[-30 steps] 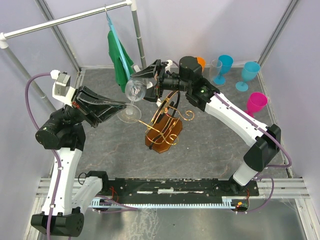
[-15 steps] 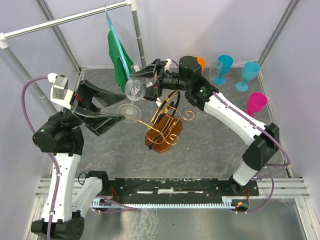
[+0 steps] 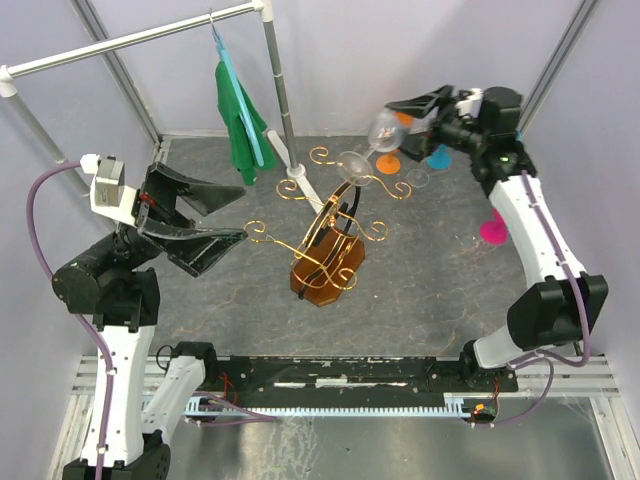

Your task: Take the wine glass off the wine glass rack

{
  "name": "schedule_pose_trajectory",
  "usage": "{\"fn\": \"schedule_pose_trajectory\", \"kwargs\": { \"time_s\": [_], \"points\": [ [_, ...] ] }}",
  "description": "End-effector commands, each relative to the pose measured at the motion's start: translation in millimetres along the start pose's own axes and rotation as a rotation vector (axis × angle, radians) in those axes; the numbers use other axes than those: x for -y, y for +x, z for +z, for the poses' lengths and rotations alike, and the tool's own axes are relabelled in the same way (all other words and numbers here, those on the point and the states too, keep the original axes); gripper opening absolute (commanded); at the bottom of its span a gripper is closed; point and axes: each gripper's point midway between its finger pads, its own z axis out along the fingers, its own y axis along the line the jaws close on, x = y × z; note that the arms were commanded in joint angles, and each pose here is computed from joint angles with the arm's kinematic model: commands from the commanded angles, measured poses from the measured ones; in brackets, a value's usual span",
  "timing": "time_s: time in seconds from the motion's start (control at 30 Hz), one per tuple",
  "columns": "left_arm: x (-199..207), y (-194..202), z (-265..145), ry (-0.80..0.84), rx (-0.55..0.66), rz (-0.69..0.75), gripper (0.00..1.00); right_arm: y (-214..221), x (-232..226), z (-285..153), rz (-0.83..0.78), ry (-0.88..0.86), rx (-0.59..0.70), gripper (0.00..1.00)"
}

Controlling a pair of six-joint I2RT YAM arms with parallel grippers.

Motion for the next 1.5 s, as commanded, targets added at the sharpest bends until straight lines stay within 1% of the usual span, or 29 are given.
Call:
{"fn": "schedule_pose_trajectory", "kwargs": {
  "time_s": [0.0, 0.07, 0.2, 0.27, 0.3, 0.4, 0.53, 0.7, 0.83, 0.97, 1.1, 1.13, 1.23, 1.33, 1.47],
  "points": [
    [-6, -1, 0, -0.027, 0.014, 0.023, 0.94, 1, -37, -51, -0.252, -0.054, 0.037, 0.64],
    [-8, 1, 0, -0.031, 0.011, 0.019, 0.94, -18, -34, -66, -0.301, -0.003, 0.092, 0.65],
    [-13, 6, -1, -0.050, 0.001, 0.007, 0.94, -63, -25, -99, -0.437, 0.105, 0.255, 0.65],
    [-21, 11, -2, -0.073, -0.005, -0.015, 0.95, -88, -15, -117, -0.562, 0.221, 0.364, 0.66],
    [-25, 14, -2, -0.080, -0.008, -0.029, 0.95, -96, -10, -124, -0.598, 0.268, 0.397, 0.65],
    [-31, 20, -4, -0.091, -0.016, -0.055, 0.95, -119, -2, -137, -0.682, 0.354, 0.489, 0.66],
    [-32, 20, -4, -0.097, -0.020, -0.052, 0.95, -147, 10, -151, -0.796, 0.466, 0.592, 0.66],
    [-40, 23, -3, -0.114, -0.028, -0.056, 0.95, -177, 22, -170, -0.961, 0.547, 0.750, 0.66],
    [-52, 27, -2, -0.128, -0.036, -0.081, 0.95, -194, 31, -180, -1.042, 0.574, 0.862, 0.67],
    [-58, 29, 0, -0.132, -0.040, -0.089, 0.95, -204, 41, -175, -1.111, 0.574, 0.907, 0.66],
    [-63, 30, 0, -0.137, -0.043, -0.099, 0.95, -199, 54, -155, -1.253, 0.586, 0.947, 0.66],
    [-64, 30, 0, -0.139, -0.043, -0.101, 0.95, -197, 66, -149, -1.283, 0.604, 0.955, 0.66],
    [-65, 31, 0, -0.143, -0.041, -0.107, 0.95, -190, 77, -135, -1.389, 0.603, 1.000, 0.67],
    [-64, 32, -1, -0.145, -0.042, -0.105, 0.95, -190, 92, -130, -1.428, 0.578, 1.059, 0.66],
    [-65, 31, -1, -0.151, -0.040, -0.103, 0.95, -197, 114, -126, -1.450, 0.599, 1.078, 0.66]
  ]
}}
